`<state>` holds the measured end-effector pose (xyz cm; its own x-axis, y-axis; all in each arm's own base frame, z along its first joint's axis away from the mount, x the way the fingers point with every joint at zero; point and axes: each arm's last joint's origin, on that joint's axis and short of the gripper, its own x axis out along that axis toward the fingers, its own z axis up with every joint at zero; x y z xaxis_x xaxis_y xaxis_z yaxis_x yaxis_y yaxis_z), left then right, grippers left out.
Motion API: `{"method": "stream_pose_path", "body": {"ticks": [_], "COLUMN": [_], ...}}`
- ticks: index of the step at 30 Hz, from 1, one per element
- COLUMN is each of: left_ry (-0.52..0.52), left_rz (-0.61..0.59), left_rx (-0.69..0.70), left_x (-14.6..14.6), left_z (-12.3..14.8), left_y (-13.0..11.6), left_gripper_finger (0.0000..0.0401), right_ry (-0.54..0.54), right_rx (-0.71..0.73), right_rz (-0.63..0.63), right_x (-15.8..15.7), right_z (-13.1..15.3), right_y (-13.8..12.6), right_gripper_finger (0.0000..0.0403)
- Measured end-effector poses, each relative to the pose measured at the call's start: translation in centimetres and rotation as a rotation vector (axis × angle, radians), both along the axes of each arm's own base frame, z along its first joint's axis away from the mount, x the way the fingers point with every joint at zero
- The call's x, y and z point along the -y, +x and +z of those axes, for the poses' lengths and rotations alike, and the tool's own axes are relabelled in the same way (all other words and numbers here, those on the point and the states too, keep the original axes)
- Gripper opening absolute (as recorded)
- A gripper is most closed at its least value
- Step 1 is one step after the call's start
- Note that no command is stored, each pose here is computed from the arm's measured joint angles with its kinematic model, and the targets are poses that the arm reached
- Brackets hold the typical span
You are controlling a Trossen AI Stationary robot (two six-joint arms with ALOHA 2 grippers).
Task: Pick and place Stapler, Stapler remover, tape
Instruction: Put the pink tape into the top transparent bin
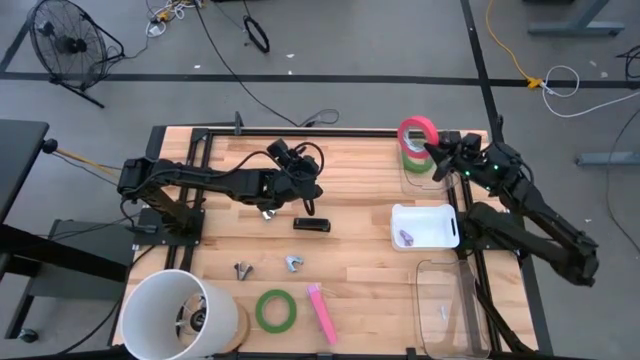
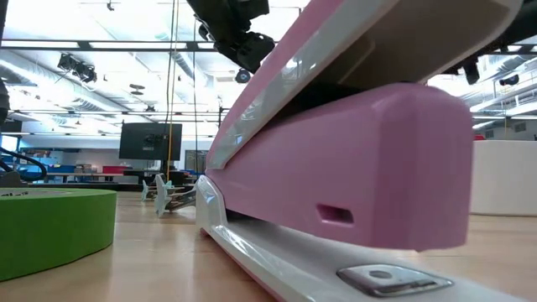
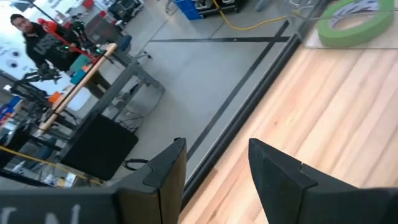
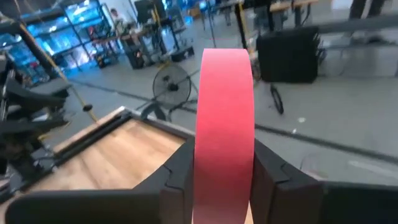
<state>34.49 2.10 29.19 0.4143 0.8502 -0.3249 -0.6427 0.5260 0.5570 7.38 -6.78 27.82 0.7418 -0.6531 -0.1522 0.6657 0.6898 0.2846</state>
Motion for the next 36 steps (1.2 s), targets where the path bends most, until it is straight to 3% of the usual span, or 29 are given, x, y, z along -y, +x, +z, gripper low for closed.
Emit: {"method": "stream_pose_path", "body": {"ticks": [5, 10, 12, 16, 26, 36], "left_ry": [-0.001, -0.02, -0.028, -0.031, -0.033, -0.069], "left_rz": [-0.001, -0.009, -0.015, -0.012, -0.005, -0.046], "left_rx": [-0.001, -0.01, -0.012, -0.02, -0.019, -0.018], "left_x": [0.0, 0.0, -0.1, -0.2, -0.4, -0.3], "left_z": [0.0, -0.2, -0.2, -0.3, -0.3, -0.4], "left_y": [0.0, -0.1, -0.1, -0.2, -0.2, -0.1], "left_gripper_finger": [0.0177, 0.0177, 0.0177, 0.0177, 0.0177, 0.0177], "right_ry": [0.04, 0.152, 0.169, 0.205, 0.291, 0.263], "right_rx": [-0.009, -0.072, -0.021, -0.047, -0.032, 0.092], "right_rz": [0.06, -0.017, -0.032, -0.2, -0.296, -0.292], "right_x": [0.5, 1.5, 1.8, 2.3, 2.8, 3.7], "right_z": [-1.2, -4.5, -4.7, -5.2, -6.6, -10.1], "right_y": [-0.2, -0.6, -0.7, -1.6, -2.4, -2.3], "right_gripper_finger": [0.0089, 0.0089, 0.0089, 0.0089, 0.0089, 0.0089]}}
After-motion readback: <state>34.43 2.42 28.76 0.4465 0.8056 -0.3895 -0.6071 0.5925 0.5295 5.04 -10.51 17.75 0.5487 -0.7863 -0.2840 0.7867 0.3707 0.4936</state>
